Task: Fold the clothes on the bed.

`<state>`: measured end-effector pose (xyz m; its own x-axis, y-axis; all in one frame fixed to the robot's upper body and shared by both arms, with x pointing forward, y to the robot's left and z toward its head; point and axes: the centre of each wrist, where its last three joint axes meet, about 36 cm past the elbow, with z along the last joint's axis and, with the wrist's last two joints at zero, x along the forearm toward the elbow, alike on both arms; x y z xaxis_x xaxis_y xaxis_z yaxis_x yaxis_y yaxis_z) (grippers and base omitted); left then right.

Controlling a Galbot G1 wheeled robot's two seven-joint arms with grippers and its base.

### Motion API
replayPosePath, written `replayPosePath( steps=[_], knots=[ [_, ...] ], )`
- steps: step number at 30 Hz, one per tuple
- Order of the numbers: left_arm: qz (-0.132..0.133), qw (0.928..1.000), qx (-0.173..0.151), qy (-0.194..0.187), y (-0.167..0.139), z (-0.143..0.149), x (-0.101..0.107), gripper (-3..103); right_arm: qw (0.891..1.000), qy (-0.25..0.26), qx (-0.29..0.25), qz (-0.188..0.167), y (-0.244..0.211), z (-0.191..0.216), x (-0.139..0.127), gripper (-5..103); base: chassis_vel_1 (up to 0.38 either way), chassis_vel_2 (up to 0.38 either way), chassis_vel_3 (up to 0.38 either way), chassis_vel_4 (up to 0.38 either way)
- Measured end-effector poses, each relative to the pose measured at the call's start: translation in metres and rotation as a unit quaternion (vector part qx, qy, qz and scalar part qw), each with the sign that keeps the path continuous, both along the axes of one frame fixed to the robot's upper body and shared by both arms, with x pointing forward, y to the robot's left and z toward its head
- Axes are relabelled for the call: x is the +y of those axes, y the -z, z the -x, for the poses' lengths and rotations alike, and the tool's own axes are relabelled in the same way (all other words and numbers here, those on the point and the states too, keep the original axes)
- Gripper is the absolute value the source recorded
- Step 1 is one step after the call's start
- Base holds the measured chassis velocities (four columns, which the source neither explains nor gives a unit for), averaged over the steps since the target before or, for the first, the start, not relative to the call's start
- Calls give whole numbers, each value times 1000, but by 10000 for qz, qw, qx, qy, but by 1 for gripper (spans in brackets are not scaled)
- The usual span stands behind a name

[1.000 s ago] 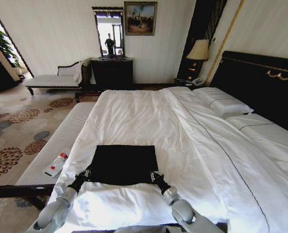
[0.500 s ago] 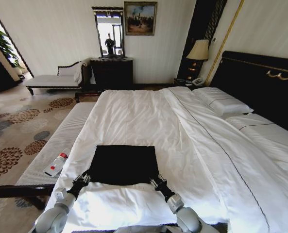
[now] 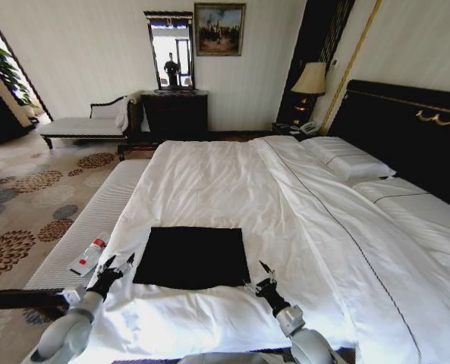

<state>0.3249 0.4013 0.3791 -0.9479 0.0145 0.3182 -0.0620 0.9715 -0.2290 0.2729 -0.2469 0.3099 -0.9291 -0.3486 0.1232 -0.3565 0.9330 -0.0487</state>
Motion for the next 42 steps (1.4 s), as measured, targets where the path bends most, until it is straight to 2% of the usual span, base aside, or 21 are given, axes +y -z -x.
replayPosePath(
  steps=[2, 4, 6, 7, 9, 11, 12, 17, 24, 33, 39, 42],
  knots=[
    [83, 9999, 61, -32, 2, -11, 1, 99, 10000, 24, -8, -27, -2, -3, 0, 100, 0, 0, 0, 0],
    [208, 9996, 186, -44, 11, -37, 2, 100, 10000, 77, 17, -47, -6, -6, 0, 100, 0, 0, 0, 0],
    [277, 9995, 171, -33, 14, -60, 1, 100, 9999, 112, 28, -46, -9, -7, 0, 100, 0, 0, 0, 0],
    [277, 9995, 171, -33, 14, -60, 1, 100, 9999, 112, 28, -46, -9, -7, 0, 100, 0, 0, 0, 0],
    [465, 9988, 158, -9, 17, -88, -4, 100, 9998, 164, 59, -28, -10, -5, -3, 100, 0, 0, 0, 0],
    [572, 9983, 145, -3, 19, -102, -8, 103, 9998, 199, 70, -22, -10, -3, -4, 100, 0, 0, 0, 0],
    [659, 9977, 133, 24, 21, -116, -13, 100, 9997, 230, 93, -18, -10, -2, -6, 100, 0, 0, 0, 0],
    [828, 9961, 261, 182, 32, -143, -21, 98, 9995, 293, 146, -14, -10, 2, -6, 100, 0, 0, 0, 0],
    [931, 9943, 453, 234, 51, -156, -26, 98, 9993, 337, 165, -8, -14, 4, -8, 100, 0, 0, 0, 0],
    [857, 9935, 713, 247, 79, -161, -17, 97, 9989, 429, 178, -45, -23, 5, -14, 100, 0, 0, 0, 0],
    [644, 9950, 643, 407, 83, -168, -16, 96, 9987, 450, 218, -57, -24, 9, -15, 100, 0, 0, 0, 0],
    [643, 9952, 604, 434, 80, -174, -18, 95, 9987, 453, 218, -51, -25, 9, -15, 100, 0, 0, 0, 0]
  ],
)
